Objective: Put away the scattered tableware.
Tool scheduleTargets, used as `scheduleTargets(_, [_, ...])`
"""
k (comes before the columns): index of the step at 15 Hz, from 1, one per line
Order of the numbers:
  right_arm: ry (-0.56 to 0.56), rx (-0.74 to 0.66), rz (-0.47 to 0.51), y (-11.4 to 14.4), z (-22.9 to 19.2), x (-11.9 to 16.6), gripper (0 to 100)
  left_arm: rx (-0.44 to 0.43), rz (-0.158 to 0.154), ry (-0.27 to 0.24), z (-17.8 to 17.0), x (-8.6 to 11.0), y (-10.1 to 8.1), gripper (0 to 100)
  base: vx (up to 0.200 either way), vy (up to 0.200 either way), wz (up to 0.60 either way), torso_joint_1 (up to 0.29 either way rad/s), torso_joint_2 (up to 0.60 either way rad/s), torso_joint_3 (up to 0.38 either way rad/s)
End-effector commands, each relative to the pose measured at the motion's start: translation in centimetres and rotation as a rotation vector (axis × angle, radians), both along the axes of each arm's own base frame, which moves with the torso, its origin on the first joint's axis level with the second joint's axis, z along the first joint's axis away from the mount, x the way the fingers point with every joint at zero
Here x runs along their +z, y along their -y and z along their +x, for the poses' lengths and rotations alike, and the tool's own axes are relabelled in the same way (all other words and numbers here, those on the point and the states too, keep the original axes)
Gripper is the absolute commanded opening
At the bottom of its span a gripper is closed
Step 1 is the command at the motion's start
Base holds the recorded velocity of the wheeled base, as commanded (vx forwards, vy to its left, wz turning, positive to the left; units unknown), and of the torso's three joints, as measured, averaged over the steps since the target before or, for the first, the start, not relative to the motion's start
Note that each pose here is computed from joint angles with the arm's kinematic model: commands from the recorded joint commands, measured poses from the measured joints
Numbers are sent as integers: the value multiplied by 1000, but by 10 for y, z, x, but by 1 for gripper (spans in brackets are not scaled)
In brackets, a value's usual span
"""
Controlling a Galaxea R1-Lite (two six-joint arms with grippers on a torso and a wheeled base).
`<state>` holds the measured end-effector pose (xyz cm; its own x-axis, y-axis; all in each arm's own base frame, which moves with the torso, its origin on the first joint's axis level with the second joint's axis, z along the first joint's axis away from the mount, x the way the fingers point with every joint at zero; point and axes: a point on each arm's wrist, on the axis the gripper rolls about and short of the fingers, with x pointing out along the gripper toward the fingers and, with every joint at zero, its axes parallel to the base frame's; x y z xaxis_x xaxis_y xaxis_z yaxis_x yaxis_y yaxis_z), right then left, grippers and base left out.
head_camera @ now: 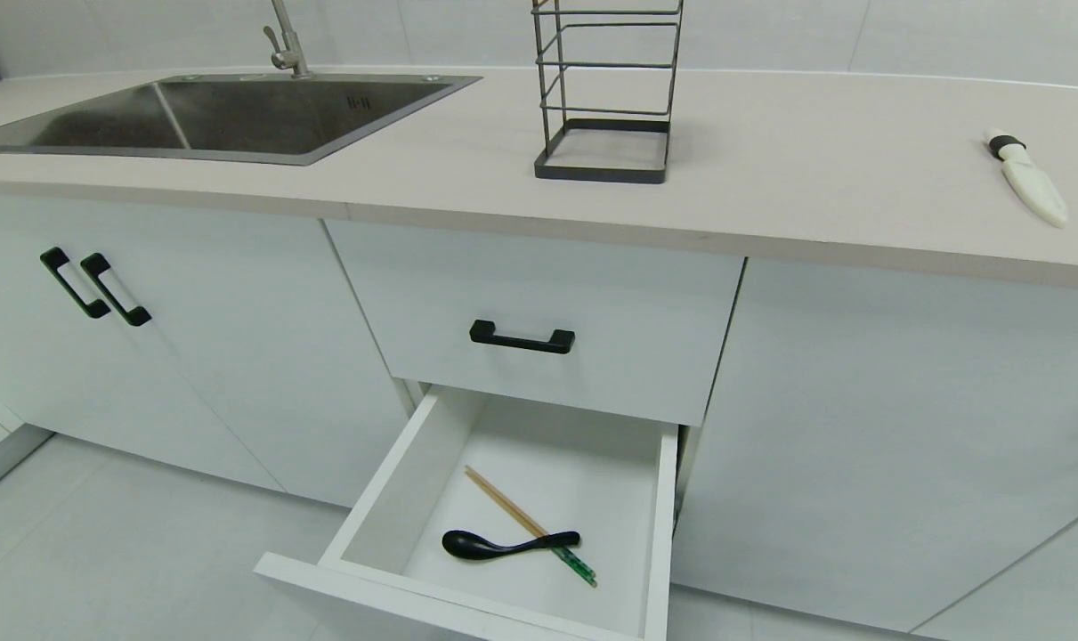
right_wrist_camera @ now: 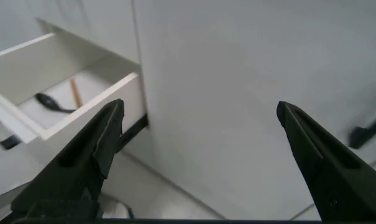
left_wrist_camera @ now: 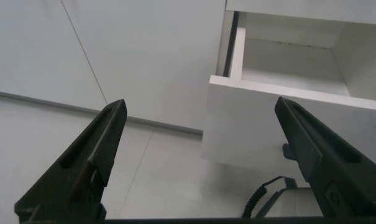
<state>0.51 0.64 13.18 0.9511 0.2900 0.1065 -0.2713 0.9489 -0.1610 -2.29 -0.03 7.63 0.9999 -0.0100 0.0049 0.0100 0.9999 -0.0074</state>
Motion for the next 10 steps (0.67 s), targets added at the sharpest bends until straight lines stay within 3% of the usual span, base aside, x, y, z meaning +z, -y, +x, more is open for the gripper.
scheduleTargets(1, [111,-29,-3,-1,-23,-22,100,-45,61,40,0,4,1,100,0,0,0,0,0,0])
scheduleTargets(3, [77,-27,2,-1,-25,-29,100,-82,99,302,-5,30,2,100,0,0,0,0,0,0])
scheduleTargets(4, [66,-27,3,-1,-25,-30,100,-113,102,370,-8,38,3,100,0,0,0,0,0,0])
scheduleTargets(5, [22,-39,7,-1,-24,-34,100,-167,87,403,-13,52,4,100,0,0,0,0,0,0])
scheduleTargets(6, [-76,-68,10,0,-23,-44,100,-268,74,409,-15,76,5,100,0,0,0,0,0,0])
scheduleTargets(7, [-150,-104,8,1,-23,-52,100,-345,92,419,-15,103,7,100,0,0,0,0,0,0])
scheduleTargets(8, [-131,-89,4,1,-24,-52,100,-410,108,418,-13,132,9,100,0,0,0,0,0,0])
scheduleTargets(9, [-123,-36,4,2,-25,-52,100,-442,106,373,-6,156,9,100,0,0,0,0,0,0])
scheduleTargets(10, [-123,-36,3,2,-25,-51,100,-468,85,264,10,163,10,100,0,0,0,0,0,0])
